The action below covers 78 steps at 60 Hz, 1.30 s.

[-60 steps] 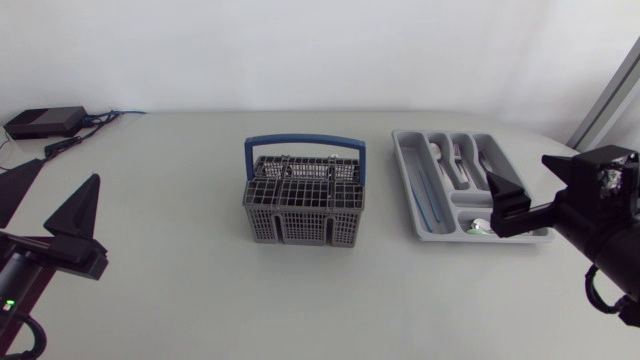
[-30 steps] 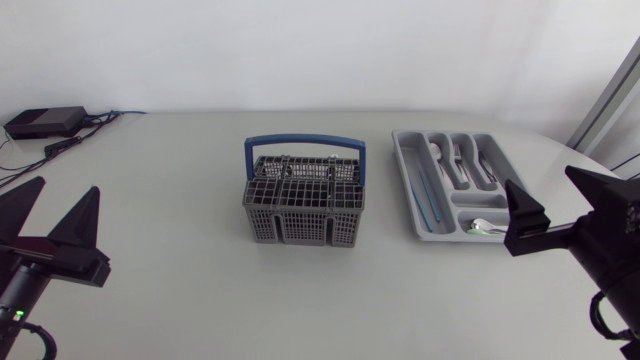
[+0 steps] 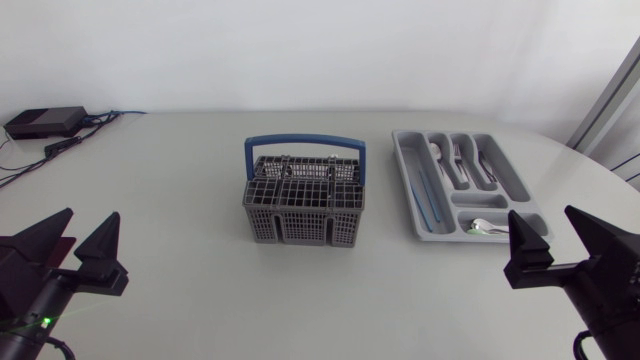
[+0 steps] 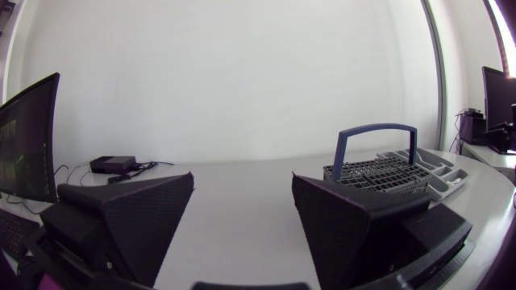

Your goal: Unload the cutlery basket into the drawer organizer.

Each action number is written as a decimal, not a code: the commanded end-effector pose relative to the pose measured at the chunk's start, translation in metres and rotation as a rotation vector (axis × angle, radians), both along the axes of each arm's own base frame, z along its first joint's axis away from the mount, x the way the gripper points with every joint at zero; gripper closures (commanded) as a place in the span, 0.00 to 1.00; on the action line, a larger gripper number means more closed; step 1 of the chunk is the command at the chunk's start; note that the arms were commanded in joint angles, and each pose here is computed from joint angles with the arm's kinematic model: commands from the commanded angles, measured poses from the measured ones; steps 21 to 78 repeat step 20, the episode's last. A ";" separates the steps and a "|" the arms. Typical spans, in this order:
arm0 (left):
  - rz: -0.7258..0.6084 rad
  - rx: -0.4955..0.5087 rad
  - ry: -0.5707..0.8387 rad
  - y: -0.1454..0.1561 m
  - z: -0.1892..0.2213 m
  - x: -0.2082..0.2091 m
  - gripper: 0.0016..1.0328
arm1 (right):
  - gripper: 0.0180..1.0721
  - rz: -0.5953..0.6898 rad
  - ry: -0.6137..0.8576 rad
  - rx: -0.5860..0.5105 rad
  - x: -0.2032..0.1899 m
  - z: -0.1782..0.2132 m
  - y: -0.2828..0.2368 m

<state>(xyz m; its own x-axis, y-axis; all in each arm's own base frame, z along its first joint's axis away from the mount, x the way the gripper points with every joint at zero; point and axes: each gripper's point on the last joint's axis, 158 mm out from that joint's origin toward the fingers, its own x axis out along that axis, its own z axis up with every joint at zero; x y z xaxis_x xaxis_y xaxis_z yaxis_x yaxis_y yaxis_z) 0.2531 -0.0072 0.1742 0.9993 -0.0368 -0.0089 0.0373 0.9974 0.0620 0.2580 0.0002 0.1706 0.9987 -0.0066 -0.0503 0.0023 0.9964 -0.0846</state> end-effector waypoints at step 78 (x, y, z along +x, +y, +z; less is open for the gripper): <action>0.022 -0.062 0.054 0.004 -0.024 0.001 0.04 | 0.05 -0.008 0.006 0.084 -0.004 -0.021 -0.002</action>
